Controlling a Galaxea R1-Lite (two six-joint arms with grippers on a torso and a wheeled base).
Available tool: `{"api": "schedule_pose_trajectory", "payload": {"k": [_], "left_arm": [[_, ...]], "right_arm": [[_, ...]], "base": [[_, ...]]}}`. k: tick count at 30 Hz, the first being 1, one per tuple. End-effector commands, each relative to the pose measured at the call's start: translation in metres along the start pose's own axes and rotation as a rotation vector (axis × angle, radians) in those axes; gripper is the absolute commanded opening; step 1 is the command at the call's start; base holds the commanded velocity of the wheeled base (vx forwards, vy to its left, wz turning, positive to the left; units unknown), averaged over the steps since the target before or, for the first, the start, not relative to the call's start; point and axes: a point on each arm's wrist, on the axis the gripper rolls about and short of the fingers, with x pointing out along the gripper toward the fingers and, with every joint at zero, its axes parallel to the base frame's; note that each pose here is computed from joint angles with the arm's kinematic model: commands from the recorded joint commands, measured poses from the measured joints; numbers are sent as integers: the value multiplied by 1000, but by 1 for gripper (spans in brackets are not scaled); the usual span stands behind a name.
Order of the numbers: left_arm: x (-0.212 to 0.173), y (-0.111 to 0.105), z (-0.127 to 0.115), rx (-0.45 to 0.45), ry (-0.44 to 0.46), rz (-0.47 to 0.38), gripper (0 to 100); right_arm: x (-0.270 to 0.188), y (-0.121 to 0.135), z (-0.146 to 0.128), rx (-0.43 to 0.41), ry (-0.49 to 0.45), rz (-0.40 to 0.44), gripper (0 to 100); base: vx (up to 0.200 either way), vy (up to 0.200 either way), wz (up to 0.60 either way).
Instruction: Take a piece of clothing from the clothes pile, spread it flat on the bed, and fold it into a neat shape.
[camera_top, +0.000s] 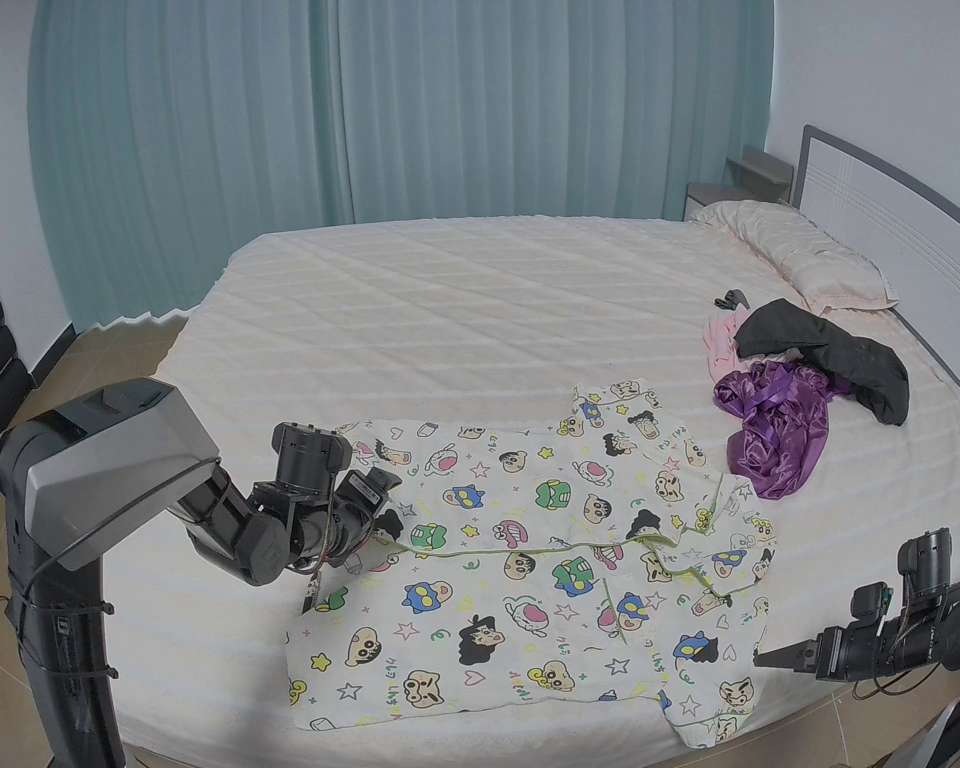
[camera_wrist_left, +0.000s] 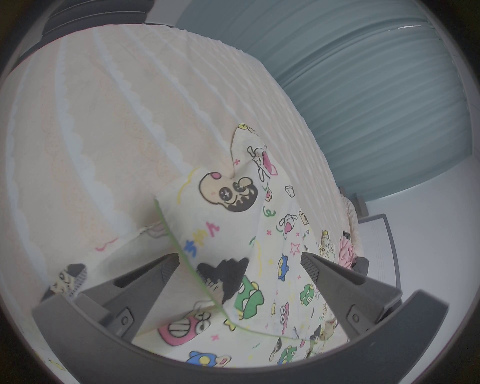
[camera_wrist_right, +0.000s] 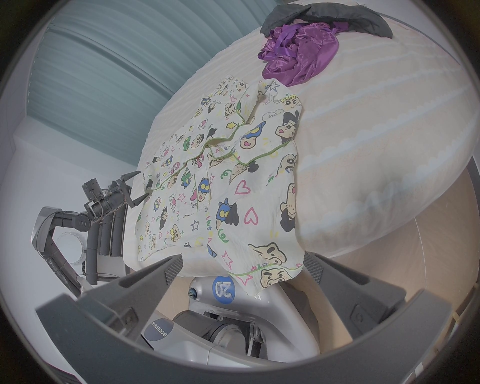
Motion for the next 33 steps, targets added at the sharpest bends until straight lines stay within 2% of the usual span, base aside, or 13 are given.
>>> {"api": "schedule_pose_trajectory", "payload": {"k": [1,3,4,7,10,15,20,33], "left_arm": [[15,-1,-2,-10,-33,9,100],[16,-2,-1,-11,-60,17,100],[16,-2,0,-14,-67,16,0],[14,-1,0,-14,-93,33,0],[11,4,-2,2,-177,92,0],[-5,3,-18,98,-178,123,0],[-4,5,-27,151,-240,174,0],[-9,22,-35,197,-248,253,0]], "right_arm": [[0,0,0,1,1,0,100],[0,0,0,2,2,0,100],[0,0,0,2,2,0,100],[0,0,-1,1,3,2,100],[0,0,-1,1,3,2,100],[0,0,-1,1,5,1,100],[0,0,-3,2,9,0,100],[0,0,-4,2,11,2,100]], "base": [[0,0,0],[0,0,0],[0,0,0],[0,0,0],[0,0,0],[0,0,0],[0,0,0],[0,0,0]]}}
